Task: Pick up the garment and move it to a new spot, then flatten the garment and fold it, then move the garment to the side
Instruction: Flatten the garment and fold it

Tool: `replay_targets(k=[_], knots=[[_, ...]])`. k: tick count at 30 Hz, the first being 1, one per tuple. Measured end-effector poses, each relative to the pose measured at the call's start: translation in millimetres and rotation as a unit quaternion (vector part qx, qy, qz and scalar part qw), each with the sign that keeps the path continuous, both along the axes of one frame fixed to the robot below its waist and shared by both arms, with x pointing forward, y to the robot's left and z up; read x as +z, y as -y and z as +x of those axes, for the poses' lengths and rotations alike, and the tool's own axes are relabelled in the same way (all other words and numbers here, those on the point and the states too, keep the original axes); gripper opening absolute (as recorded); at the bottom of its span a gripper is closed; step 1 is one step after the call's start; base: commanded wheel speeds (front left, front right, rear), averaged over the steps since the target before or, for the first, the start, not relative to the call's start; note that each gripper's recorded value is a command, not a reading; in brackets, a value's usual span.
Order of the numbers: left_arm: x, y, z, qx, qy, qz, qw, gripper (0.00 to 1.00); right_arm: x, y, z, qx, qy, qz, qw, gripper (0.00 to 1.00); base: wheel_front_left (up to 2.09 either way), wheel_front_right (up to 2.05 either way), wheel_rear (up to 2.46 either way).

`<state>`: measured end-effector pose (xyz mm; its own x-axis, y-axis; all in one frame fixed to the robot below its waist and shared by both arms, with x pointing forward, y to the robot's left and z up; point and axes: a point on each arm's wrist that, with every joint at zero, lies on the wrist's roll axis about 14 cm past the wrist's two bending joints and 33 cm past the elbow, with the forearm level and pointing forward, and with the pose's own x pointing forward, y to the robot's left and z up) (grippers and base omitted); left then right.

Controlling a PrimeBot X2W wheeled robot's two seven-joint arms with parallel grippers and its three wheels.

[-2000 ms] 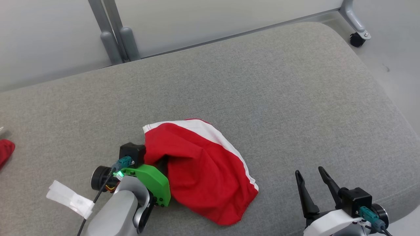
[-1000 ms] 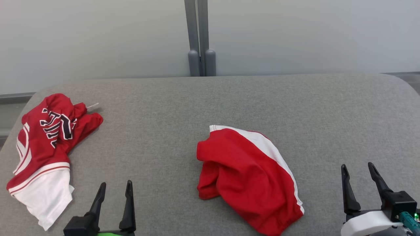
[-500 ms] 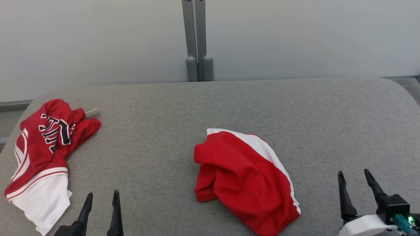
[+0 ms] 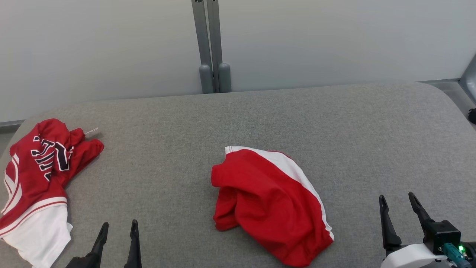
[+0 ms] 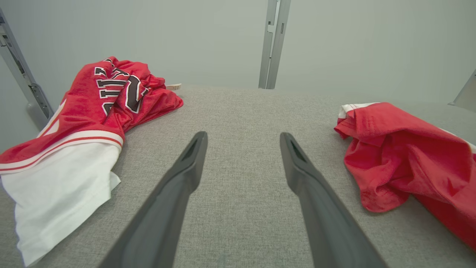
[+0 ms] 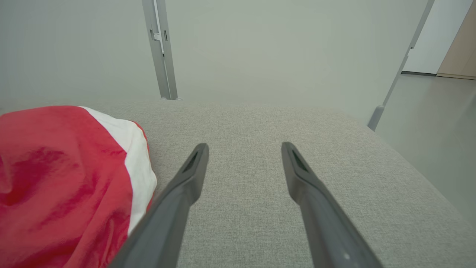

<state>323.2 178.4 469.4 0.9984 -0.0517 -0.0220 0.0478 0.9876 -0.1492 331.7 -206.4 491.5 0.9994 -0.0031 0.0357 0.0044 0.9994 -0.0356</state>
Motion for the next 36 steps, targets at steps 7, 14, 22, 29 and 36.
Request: replay_targets(k=[7,14,22,29,36], knots=[[0,0,4,-0.002,-0.001,0.003,1.000,1.00,-1,1,-1,-0.002,-0.002,0.002,1.000,1.00,0.00,0.00,0.00],[35,48,28,-0.075,0.055,0.011,0.996,1.00,6,13,0,-0.021,0.009,-0.001,1.000,1.00,0.00,0.00,0.00],[46,194,15,-0.301,0.033,-0.019,0.953,1.00,19,23,2,-0.037,0.028,-0.007,0.999,1.00,0.00,0.00,0.00],[-1,282,-40,-0.468,-0.081,-0.003,0.880,1.00,17,44,-10,-0.072,0.024,-0.008,0.997,1.00,0.00,0.00,0.00],[-56,295,-54,-0.503,-0.155,0.049,0.849,1.00,10,81,-35,-0.137,0.010,-0.008,0.991,1.00,0.00,0.00,0.00]])
